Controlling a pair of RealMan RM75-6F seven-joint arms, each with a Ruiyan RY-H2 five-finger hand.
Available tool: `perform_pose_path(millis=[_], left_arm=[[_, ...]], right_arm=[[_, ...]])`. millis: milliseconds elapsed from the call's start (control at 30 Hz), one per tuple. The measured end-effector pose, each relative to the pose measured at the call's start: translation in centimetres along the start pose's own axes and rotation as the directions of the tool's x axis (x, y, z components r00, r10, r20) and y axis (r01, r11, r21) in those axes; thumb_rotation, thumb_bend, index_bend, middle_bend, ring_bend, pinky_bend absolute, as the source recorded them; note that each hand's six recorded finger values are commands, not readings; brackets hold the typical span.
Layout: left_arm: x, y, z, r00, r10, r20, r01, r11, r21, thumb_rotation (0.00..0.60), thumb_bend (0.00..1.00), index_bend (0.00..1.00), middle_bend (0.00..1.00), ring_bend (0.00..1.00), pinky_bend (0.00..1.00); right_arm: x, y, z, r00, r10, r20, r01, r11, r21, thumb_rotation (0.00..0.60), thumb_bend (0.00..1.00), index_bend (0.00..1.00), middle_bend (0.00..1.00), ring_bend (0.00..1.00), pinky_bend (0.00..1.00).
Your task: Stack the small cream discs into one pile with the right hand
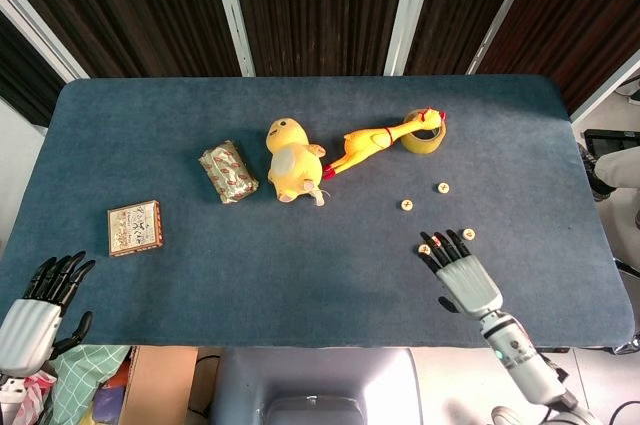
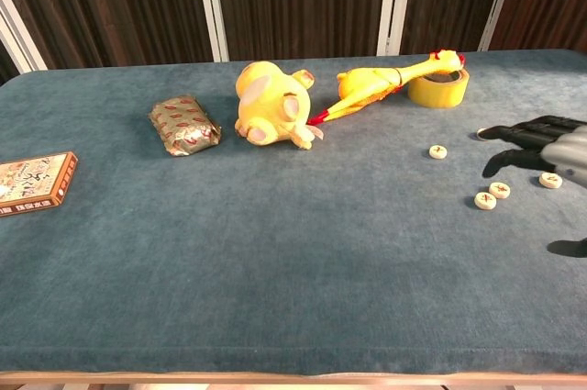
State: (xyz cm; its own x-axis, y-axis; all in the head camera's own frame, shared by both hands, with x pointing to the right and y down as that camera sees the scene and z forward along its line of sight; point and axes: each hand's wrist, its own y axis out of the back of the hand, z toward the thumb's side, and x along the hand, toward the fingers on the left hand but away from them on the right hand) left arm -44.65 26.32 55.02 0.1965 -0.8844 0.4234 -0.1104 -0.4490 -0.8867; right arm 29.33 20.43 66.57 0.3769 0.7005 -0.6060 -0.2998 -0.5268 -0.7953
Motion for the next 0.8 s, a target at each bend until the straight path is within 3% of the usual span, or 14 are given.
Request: perform_pose_path(millis=[233,500,800], left_arm=[[0.3,0.0,-0.3,1.0,0.0,-0.011,0.0,1.0,0.003,0.6,0.46,0.0,0.0,0.0,0.05],[0.0,0.2,-0.4,1.0,0.002,-0.012,-0.002,1.0,-0.004,0.6,0.46,0.0,0.0,0.0,0.05],[0.2,0.1,-0.4,1.0,0.002,-0.009,-0.002,1.0,-0.002,0.6,0.46,0.0,0.0,0.0,0.06]], right_arm=[[-4.0,-0.6,0.4,1.0,-0.001,-0.014,0.003,0.996,0.089,0.6,0.33,0.53,0.08,0.0,0.0],[-7.0,-1.7,-1.6,0.998,0.018,0.056,-0.024,0.994,0.107,0.6,0.38,0.55,0.08,0.0,0.0],[-8.7,-2.3,-1.7,0.997,0.045,0.07,-0.051,0.994,0.092,0.6,0.46,0.55,0.08,0.0,0.0]])
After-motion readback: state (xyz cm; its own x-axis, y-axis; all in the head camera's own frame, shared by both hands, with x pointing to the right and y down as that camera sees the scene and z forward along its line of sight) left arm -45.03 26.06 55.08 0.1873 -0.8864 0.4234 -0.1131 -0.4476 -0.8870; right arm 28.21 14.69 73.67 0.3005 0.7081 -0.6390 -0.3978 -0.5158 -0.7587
